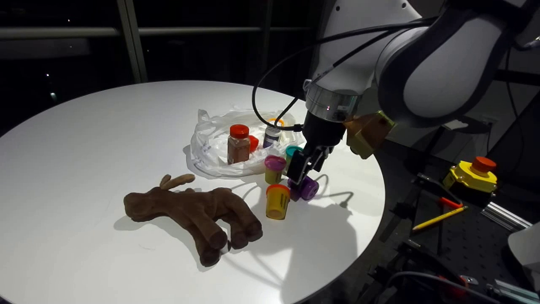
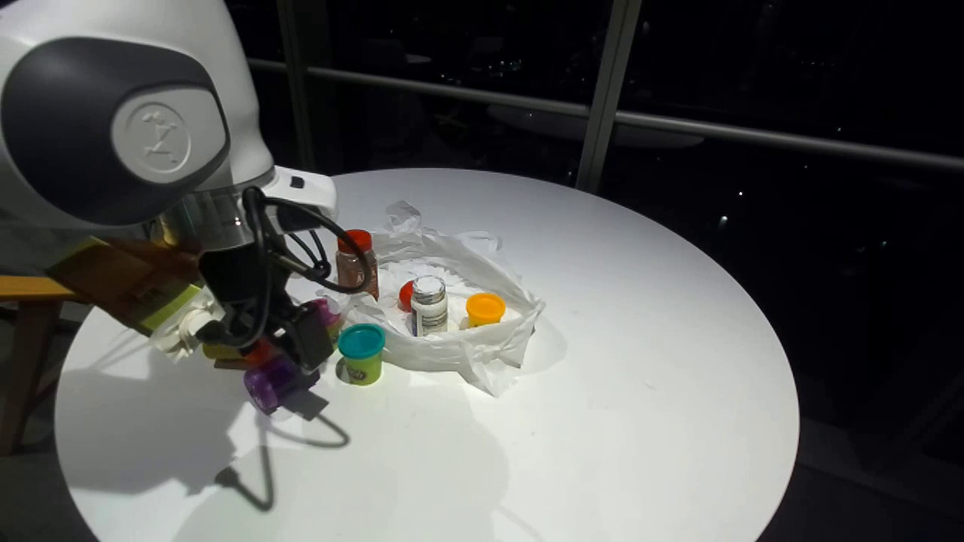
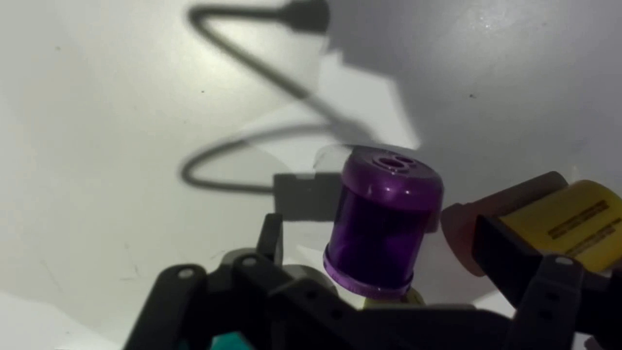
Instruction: Put all the contents in the white plastic bag
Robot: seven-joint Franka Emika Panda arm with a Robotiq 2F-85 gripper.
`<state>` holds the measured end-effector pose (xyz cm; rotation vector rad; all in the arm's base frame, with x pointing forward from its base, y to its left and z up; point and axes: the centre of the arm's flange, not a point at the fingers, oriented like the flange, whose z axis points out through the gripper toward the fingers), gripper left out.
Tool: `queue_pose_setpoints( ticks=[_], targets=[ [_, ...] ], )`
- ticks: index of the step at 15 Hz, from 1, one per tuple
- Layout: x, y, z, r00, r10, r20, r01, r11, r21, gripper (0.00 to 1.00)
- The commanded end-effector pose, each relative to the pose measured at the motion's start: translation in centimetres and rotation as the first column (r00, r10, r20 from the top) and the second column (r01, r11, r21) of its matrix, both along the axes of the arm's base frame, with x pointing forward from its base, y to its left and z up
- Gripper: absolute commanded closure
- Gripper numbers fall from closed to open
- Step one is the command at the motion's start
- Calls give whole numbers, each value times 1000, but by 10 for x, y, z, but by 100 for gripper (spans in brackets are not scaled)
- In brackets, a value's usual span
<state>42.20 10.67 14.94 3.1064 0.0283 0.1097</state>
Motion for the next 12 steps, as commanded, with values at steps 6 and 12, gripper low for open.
queue_pose_setpoints(
  ticks=[6, 12],
  targets=[
    [-11, -1, -33, 1000, -15, -10, 15, 1000, -19, 32],
    [-27, 5, 16, 999, -7, 35, 10, 996, -85, 80]
  ],
)
